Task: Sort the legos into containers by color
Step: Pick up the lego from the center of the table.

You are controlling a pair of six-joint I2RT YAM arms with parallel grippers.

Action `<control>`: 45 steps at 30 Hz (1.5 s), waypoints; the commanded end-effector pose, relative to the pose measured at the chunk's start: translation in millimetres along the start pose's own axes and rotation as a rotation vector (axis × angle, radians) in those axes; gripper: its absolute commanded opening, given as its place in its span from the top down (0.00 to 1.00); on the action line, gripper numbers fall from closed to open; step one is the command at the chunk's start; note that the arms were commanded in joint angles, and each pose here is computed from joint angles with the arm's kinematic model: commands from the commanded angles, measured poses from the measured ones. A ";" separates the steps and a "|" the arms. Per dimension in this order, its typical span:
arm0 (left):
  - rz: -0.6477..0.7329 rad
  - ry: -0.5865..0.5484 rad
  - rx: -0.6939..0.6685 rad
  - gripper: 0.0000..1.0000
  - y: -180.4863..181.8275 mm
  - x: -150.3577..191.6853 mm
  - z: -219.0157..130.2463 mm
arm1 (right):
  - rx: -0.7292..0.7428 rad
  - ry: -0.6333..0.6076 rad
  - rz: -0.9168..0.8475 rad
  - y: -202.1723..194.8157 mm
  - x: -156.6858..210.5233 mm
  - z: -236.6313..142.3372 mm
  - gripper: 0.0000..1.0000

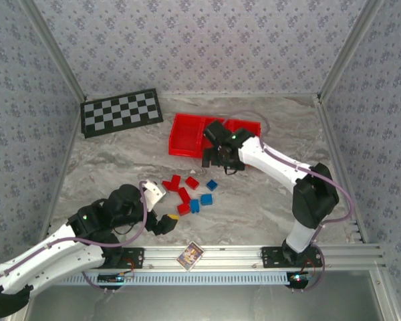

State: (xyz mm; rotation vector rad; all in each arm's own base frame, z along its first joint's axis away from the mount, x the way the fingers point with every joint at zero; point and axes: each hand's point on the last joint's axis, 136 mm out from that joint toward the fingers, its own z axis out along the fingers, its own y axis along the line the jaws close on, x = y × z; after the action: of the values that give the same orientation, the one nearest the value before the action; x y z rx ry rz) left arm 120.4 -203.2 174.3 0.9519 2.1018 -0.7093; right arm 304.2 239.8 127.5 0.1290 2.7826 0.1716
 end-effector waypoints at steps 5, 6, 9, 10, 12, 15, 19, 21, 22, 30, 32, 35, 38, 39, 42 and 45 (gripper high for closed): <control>0.009 0.000 0.025 0.00 -5.1 -0.5 -0.6 | 0.020 -0.048 0.326 17.8 21.5 39.9 0.08; 0.009 -0.001 0.025 0.00 -5.2 -0.5 -0.9 | 0.022 -0.042 0.348 20.0 25.7 46.6 0.09; 0.010 -0.004 0.027 0.00 -5.5 -0.9 -1.6 | 0.020 -0.037 0.418 27.6 40.1 67.5 0.12; 0.011 -0.007 0.027 0.00 -5.6 -1.5 -1.8 | 0.017 -0.042 0.435 30.7 42.0 74.1 0.14; 0.011 -0.008 0.029 0.00 -6.0 -1.6 -2.0 | 0.037 -0.044 0.454 32.7 48.6 81.5 0.15; 0.012 -0.007 0.032 0.00 -6.5 -1.4 -1.9 | 0.084 -0.070 0.475 28.5 53.4 85.1 0.18; 0.011 -0.007 0.034 0.00 -7.0 -1.6 -1.7 | 0.139 -0.087 0.497 18.0 58.4 86.8 0.23; 0.012 -0.002 0.037 0.00 -7.4 -0.5 -1.1 | 0.159 -0.086 0.501 13.6 59.6 89.2 0.25; 0.011 -0.002 0.037 0.00 -7.4 -0.8 -1.2 | 0.164 -0.088 0.502 12.2 59.2 89.9 0.25; 0.012 -0.003 0.037 0.00 -7.5 -1.0 -1.3 | 0.188 -0.068 0.511 2.4 61.2 103.2 0.56; 0.012 -0.003 0.037 0.00 -7.4 -0.9 -1.3 | 0.193 -0.050 0.516 1.2 64.5 106.8 0.65; 0.012 -0.003 0.037 0.00 -7.5 -0.9 -1.2 | 0.201 -0.046 0.514 0.5 67.6 108.6 0.66; 0.013 -0.001 0.036 0.00 -7.2 -0.6 -1.2 | 0.207 -0.068 0.499 0.3 64.2 103.0 0.69; 0.013 -0.001 0.036 0.00 -7.2 -0.5 -1.2 | 0.208 -0.081 0.485 0.8 61.4 99.3 0.75; 0.013 -0.001 0.035 0.00 -7.1 -0.5 -1.2 | 0.199 -0.154 0.422 4.9 41.2 77.5 0.79; 0.013 -0.001 0.036 0.00 -7.3 -0.4 -1.2 | 0.178 -0.228 0.346 10.0 16.8 52.2 0.84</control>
State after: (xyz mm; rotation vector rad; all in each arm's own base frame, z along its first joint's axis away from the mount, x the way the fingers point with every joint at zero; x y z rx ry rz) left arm 118.0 -204.6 174.6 0.9622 2.1002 -0.7254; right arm 288.6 265.1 34.7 0.7438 2.6215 0.0265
